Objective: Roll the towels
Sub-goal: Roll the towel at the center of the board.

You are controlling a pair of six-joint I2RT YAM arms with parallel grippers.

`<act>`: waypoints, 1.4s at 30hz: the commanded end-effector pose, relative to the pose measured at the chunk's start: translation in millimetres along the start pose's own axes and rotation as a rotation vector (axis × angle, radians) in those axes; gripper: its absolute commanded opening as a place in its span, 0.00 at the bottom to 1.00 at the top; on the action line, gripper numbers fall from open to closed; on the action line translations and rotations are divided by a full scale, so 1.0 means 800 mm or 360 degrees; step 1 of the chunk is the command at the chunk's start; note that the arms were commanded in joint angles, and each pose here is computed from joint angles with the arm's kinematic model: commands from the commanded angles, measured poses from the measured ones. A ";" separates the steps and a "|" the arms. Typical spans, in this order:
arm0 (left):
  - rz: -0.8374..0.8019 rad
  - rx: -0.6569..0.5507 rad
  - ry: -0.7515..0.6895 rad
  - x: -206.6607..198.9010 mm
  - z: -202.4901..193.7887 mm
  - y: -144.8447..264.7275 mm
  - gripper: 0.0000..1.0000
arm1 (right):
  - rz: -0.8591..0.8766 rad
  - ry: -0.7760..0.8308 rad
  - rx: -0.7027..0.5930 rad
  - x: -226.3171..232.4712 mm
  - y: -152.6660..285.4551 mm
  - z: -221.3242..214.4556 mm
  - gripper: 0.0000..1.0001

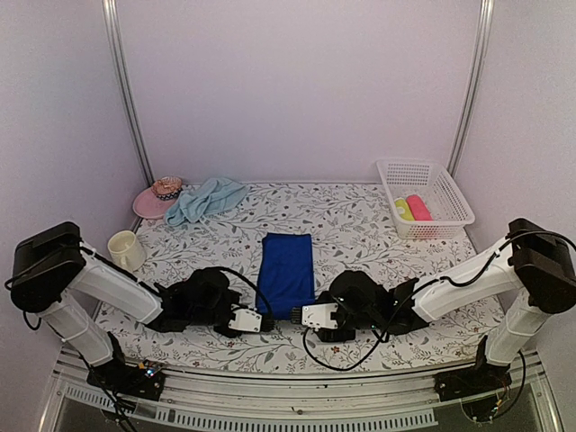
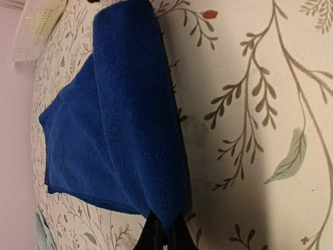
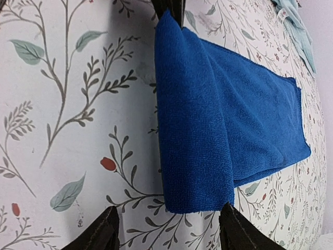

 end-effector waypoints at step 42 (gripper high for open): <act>-0.0295 -0.0142 0.0164 0.014 0.012 0.026 0.00 | 0.0099 0.0094 0.0142 0.015 -0.034 0.025 0.04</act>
Point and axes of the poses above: each gripper's point midway between its finger pads, its own y axis back along the fingers, its own x axis along the line the jaws close on, z = x × y, the point moved 6 cm from there along y, back along the fingers, and after that the axes turned 3 degrees about y, right-handed, at the moved point
